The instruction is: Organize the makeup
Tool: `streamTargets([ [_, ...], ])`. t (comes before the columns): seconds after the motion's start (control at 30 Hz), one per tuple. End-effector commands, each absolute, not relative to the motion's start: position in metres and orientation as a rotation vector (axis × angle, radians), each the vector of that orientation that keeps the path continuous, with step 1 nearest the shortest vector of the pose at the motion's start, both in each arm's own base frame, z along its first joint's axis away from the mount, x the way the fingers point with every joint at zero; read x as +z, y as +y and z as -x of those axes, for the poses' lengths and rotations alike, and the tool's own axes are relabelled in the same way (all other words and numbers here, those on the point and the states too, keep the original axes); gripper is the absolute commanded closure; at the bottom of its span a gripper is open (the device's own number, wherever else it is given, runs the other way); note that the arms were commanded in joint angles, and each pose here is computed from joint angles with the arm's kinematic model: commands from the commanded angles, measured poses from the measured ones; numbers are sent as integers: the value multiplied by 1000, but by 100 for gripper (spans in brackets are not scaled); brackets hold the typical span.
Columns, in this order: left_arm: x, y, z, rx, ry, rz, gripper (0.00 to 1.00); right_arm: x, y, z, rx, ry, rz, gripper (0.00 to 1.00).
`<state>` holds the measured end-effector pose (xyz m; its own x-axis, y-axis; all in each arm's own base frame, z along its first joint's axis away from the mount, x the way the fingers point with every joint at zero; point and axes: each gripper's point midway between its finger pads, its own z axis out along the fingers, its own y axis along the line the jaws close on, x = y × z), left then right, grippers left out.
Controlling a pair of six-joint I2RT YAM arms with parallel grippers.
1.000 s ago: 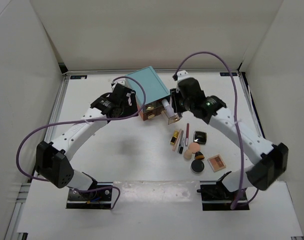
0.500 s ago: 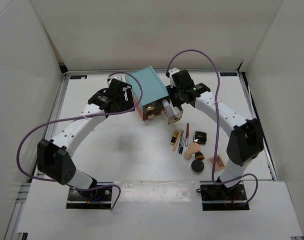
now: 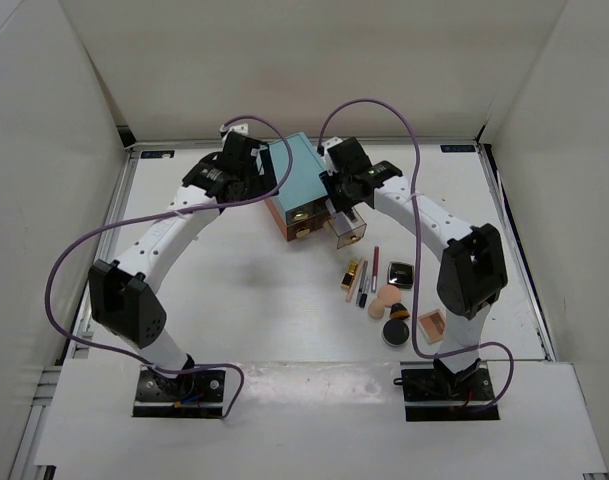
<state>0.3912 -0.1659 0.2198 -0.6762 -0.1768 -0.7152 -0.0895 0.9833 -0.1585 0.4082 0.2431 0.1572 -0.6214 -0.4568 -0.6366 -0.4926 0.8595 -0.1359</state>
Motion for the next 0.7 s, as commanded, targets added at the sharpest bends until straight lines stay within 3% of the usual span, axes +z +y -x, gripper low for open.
streamTargets([
  [0.0,247,-172,-409,-183,2250,183,2,168,230,-409,-43,2332,654,79],
  [0.13,247,-179,-420,-195,2248,174,2,168,225,-405,-72,2331,616,68],
  [0.2,241,-180,-424,-194,2260,172,2,168,222,-406,-82,2334,610,55],
  [0.37,228,-186,-433,-178,2295,154,2,177,227,-404,-67,2316,616,44],
  [0.57,218,-191,-441,-176,2319,144,2,194,243,-397,68,2280,655,46],
  [0.67,217,-194,-444,-187,2317,133,2,198,245,-392,102,2281,656,58],
])
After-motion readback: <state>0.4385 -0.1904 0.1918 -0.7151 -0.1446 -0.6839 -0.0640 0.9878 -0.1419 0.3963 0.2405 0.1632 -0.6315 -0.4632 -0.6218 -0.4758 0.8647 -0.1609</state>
